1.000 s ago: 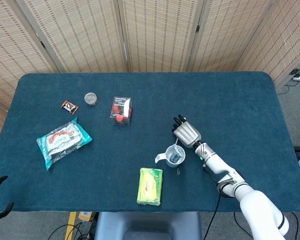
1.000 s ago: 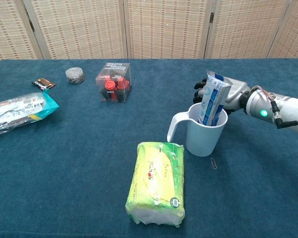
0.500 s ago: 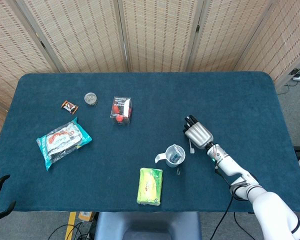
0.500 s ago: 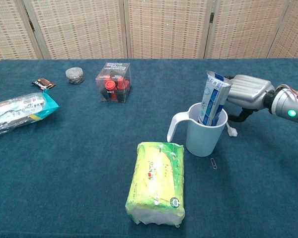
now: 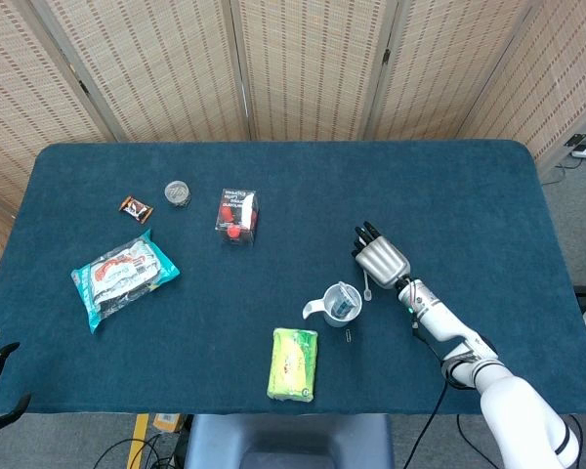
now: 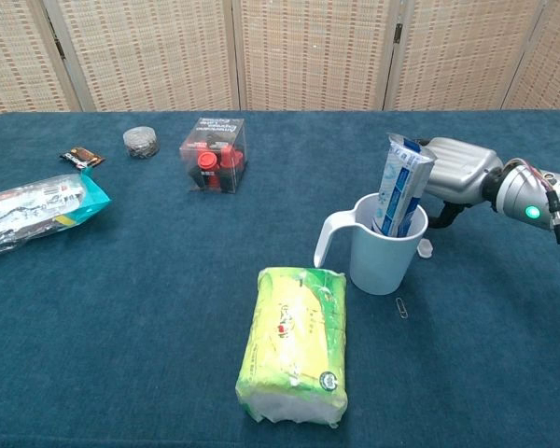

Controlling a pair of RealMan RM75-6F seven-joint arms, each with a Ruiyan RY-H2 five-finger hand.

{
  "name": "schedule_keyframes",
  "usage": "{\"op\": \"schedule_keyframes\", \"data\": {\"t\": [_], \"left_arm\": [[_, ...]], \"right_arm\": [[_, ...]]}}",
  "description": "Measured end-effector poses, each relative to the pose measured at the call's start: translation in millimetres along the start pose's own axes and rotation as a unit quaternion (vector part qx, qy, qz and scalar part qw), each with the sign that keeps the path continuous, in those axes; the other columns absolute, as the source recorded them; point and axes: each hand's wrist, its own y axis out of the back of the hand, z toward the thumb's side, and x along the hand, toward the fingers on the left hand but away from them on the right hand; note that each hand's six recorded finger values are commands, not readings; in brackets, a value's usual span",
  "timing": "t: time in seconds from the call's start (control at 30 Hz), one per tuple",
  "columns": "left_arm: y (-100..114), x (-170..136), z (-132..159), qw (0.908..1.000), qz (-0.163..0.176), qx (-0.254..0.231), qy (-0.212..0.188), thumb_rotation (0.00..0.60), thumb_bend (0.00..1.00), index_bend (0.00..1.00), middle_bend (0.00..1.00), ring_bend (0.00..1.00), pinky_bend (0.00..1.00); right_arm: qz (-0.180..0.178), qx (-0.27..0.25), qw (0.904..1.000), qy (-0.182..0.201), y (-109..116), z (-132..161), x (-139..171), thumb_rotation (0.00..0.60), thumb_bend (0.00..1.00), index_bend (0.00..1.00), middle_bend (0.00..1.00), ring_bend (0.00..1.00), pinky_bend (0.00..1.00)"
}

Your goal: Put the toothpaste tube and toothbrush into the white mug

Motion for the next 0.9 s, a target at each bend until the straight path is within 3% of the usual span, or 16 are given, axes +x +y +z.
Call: {"op": "schedule_keyframes", "data": {"t": [0.9], "left_arm": [[-2.8,-0.7,-3.7,1.0000,-0.004,0.001,0.005,0.600,0.31,0.19,0.04,0.04,0.13]], "right_arm": [[0.003,0.023,0.9997,0.012,-3.5,8.6,-7.3,0.600,0.34,0.46,0.34,0.14,0.11]]}}
